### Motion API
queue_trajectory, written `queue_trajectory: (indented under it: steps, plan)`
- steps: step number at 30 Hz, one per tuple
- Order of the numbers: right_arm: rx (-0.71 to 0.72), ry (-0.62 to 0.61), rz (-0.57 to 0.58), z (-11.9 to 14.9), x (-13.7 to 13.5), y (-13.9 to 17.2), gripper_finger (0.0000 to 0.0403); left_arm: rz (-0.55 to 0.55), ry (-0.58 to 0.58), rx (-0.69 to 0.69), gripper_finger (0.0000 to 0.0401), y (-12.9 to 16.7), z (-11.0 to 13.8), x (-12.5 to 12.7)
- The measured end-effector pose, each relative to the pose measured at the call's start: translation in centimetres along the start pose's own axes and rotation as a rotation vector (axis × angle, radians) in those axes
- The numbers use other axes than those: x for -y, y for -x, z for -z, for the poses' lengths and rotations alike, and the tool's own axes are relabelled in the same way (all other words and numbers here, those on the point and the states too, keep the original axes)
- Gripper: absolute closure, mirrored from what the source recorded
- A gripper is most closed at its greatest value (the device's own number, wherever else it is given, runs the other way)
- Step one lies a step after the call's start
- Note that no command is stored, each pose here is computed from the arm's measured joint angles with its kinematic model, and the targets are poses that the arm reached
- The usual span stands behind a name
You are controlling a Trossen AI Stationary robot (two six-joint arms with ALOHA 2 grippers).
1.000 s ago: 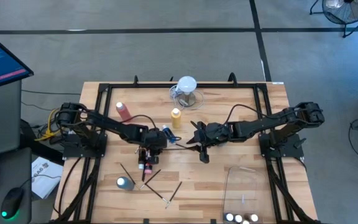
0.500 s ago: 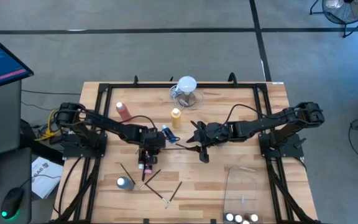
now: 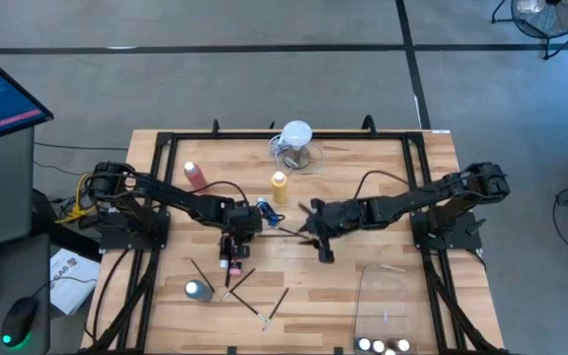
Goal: Pick & Place Paint Supplies
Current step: Put the top black gold paintbrush into the blue cup
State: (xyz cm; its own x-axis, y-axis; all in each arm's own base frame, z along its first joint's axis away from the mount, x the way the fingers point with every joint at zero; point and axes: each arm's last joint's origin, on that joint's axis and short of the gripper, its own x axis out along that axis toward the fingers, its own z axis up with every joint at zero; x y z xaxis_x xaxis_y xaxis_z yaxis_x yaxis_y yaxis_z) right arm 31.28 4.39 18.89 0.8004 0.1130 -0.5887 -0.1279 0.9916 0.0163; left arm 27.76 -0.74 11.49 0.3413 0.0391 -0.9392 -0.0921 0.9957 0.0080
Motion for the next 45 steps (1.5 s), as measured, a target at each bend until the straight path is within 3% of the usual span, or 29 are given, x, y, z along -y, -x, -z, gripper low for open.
queue_trajectory:
  steps: [8,14,22,35,45]
  plan:
    - [-0.072,0.015,0.0,-0.8,-0.1,-4.6,0.0228,-0.002,0.0,0.0,0.0396,0.0,0.0,0.1]
    - [-0.269,0.032,-0.002,-1.2,-0.1,-6.9,0.0214,-0.009,-0.023,0.008,0.0399,0.0,0.1,0.6]
    - [-0.331,0.002,0.009,-1.9,0.8,-7.0,0.0227,0.008,-0.031,0.033,0.04,0.4,-0.1,0.9]
    - [-0.328,-0.003,-0.001,-2.0,0.9,-7.0,0.0248,0.053,-0.051,0.166,0.04,3.6,-0.7,1.8]
    - [-0.33,-0.006,0.011,-1.9,1.1,-7.0,0.0249,0.077,-0.046,0.173,0.04,3.7,-0.7,2.2]
